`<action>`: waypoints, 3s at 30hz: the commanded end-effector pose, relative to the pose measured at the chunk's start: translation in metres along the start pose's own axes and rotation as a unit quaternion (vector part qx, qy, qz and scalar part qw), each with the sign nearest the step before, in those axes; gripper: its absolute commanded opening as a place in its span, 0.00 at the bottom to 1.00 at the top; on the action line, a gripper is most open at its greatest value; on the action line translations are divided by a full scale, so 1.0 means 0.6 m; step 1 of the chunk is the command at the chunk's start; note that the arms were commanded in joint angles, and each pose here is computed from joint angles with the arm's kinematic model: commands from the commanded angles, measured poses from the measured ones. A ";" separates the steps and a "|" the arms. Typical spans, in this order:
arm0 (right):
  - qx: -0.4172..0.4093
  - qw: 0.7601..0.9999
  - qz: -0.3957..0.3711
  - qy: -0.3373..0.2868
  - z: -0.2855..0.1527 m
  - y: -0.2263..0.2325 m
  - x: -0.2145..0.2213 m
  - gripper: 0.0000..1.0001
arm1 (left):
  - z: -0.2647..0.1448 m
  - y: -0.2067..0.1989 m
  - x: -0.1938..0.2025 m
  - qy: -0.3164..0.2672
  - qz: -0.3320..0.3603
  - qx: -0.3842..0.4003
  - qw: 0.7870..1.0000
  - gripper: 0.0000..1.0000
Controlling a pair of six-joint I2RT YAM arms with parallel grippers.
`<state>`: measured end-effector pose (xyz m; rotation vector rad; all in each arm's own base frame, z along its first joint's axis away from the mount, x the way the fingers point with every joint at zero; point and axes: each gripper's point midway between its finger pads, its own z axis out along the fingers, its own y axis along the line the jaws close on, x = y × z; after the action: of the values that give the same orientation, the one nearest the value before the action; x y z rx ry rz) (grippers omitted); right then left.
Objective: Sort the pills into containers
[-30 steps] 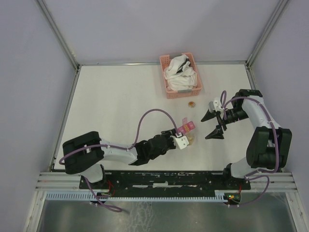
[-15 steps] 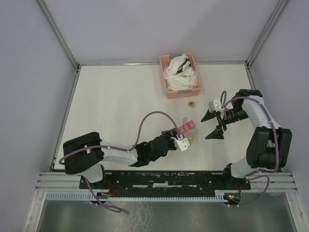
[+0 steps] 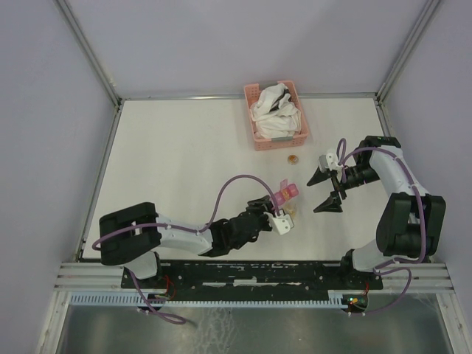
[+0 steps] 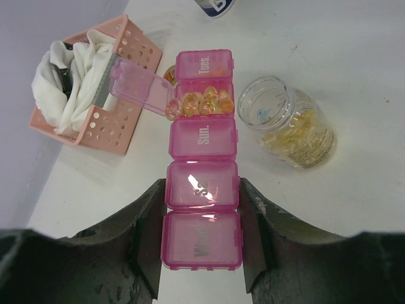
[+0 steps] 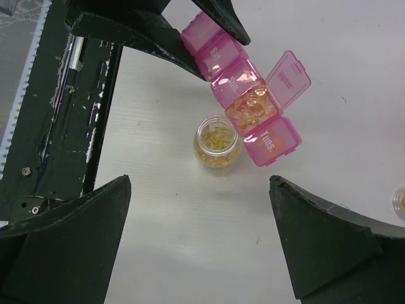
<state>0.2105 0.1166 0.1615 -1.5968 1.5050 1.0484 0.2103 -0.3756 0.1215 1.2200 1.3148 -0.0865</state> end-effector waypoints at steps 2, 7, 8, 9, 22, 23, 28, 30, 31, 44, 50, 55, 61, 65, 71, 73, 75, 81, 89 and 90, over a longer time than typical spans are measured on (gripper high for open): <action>0.007 1.000 -0.010 -0.018 -0.006 -0.008 -0.024 0.99 | 0.008 0.031 -0.047 -0.033 0.001 -0.041 0.999 0.18; 0.005 1.000 -0.009 -0.017 -0.006 -0.006 -0.023 0.99 | 0.008 0.030 -0.048 -0.031 0.007 -0.044 0.999 0.18; 0.006 1.000 -0.010 -0.017 -0.007 -0.007 -0.024 0.99 | 0.008 0.030 -0.050 -0.032 0.008 -0.043 0.999 0.18; 0.006 1.000 -0.010 -0.018 -0.007 -0.007 -0.023 0.99 | 0.008 0.029 -0.049 -0.032 0.010 -0.044 0.999 0.18; 0.005 1.000 -0.010 -0.018 -0.007 -0.005 -0.025 0.99 | 0.008 0.023 -0.050 -0.024 0.039 -0.049 0.998 0.18; 0.006 1.000 -0.011 -0.018 -0.007 -0.006 -0.025 0.99 | 0.008 0.023 -0.050 -0.023 0.041 -0.049 0.998 0.18; 0.006 1.000 -0.012 -0.018 -0.007 -0.006 -0.026 0.99 | 0.008 0.018 -0.050 -0.023 0.051 -0.046 0.997 0.18; 0.006 1.000 -0.012 -0.018 -0.007 -0.006 -0.026 0.99 | 0.008 0.016 -0.051 -0.024 0.056 -0.045 0.997 0.18; 0.006 1.000 -0.011 -0.019 -0.007 -0.005 -0.026 0.99 | 0.008 0.015 -0.051 -0.024 0.058 -0.045 0.997 0.17; 0.005 1.000 -0.011 -0.019 -0.007 -0.005 -0.026 0.99 | 0.005 0.016 -0.043 -0.010 0.083 -0.061 0.995 0.17; 0.004 1.000 -0.011 -0.018 -0.007 -0.005 -0.026 0.99 | 0.006 0.015 -0.045 -0.012 0.076 -0.061 0.995 0.17; 0.004 1.000 -0.012 -0.018 -0.007 -0.005 -0.026 0.99 | 0.005 0.018 -0.046 -0.014 0.056 -0.067 0.996 0.17; 0.003 1.000 -0.011 -0.019 -0.007 -0.004 -0.026 0.99 | -0.001 0.031 -0.043 -0.023 -0.003 -0.070 0.997 0.17; 0.002 1.000 -0.011 -0.019 -0.007 -0.004 -0.026 0.99 | -0.003 0.031 -0.036 -0.032 -0.054 -0.050 0.997 0.17; 0.002 1.000 -0.011 -0.018 -0.007 -0.004 -0.025 0.99 | -0.009 0.031 -0.011 -0.043 -0.123 -0.027 0.991 0.17; 0.002 1.000 -0.010 -0.018 -0.007 -0.004 -0.024 0.99 | -0.012 0.032 -0.005 -0.049 -0.139 -0.022 0.989 0.17; 0.002 1.000 -0.011 -0.018 -0.007 -0.004 -0.024 0.99 | -0.014 0.033 0.000 -0.054 -0.154 -0.018 0.986 0.17; 0.003 1.000 -0.011 -0.013 -0.007 -0.006 -0.020 0.99 | -0.023 0.035 0.028 -0.066 -0.203 -0.010 0.977 0.17; 0.009 1.000 -0.006 -0.008 -0.004 -0.015 -0.009 0.99 | -0.022 0.024 0.073 -0.060 -0.252 0.003 0.966 0.17; 0.009 1.000 -0.006 -0.008 -0.005 -0.015 -0.009 0.99 | -0.021 0.022 0.079 -0.057 -0.254 0.003 0.965 0.17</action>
<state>0.2144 0.1161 0.1612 -1.6053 1.4946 1.0388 0.2262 -0.3237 0.0811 0.9521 1.5314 -0.3868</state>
